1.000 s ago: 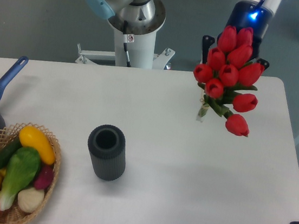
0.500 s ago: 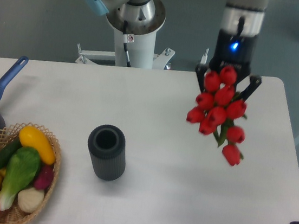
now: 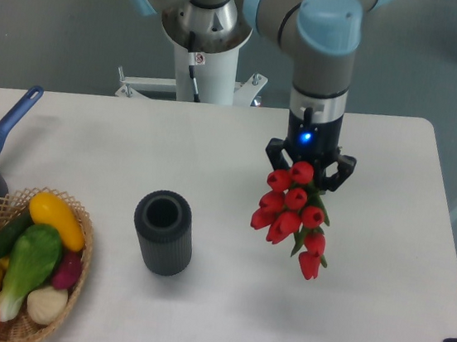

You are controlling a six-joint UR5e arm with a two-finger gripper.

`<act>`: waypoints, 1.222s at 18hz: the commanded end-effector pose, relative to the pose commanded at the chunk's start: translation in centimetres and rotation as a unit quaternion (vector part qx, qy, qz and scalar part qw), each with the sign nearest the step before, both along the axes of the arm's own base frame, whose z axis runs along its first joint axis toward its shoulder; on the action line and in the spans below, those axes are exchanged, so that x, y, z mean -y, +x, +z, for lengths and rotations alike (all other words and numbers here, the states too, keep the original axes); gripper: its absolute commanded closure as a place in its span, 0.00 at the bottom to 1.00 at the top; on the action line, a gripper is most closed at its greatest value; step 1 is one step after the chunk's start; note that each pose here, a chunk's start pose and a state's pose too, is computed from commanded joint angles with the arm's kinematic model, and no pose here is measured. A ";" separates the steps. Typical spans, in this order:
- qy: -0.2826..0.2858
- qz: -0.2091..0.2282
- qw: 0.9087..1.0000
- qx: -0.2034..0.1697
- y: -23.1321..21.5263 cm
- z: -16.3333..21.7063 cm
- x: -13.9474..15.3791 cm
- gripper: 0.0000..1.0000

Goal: Place the flowers on the table
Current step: 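Carry the red tulip bunch in the gripper, swinging it downward beside the vase, then lower the held tulips toward the table beside the black vase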

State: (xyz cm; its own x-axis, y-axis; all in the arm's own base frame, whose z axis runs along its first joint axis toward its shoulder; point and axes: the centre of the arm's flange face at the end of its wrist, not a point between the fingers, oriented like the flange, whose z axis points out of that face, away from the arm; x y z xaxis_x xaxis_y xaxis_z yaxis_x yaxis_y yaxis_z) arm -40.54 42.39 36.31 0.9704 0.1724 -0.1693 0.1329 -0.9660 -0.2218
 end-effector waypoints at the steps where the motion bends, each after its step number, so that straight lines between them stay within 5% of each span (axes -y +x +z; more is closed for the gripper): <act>1: 0.002 0.011 1.000 0.010 0.1 -0.6 -0.3 0.59; 14: -0.015 0.108 0.992 0.062 -0.3 -6.4 -2.1 0.59; 22: -0.049 0.123 0.989 0.060 0.5 -8.8 -3.1 0.59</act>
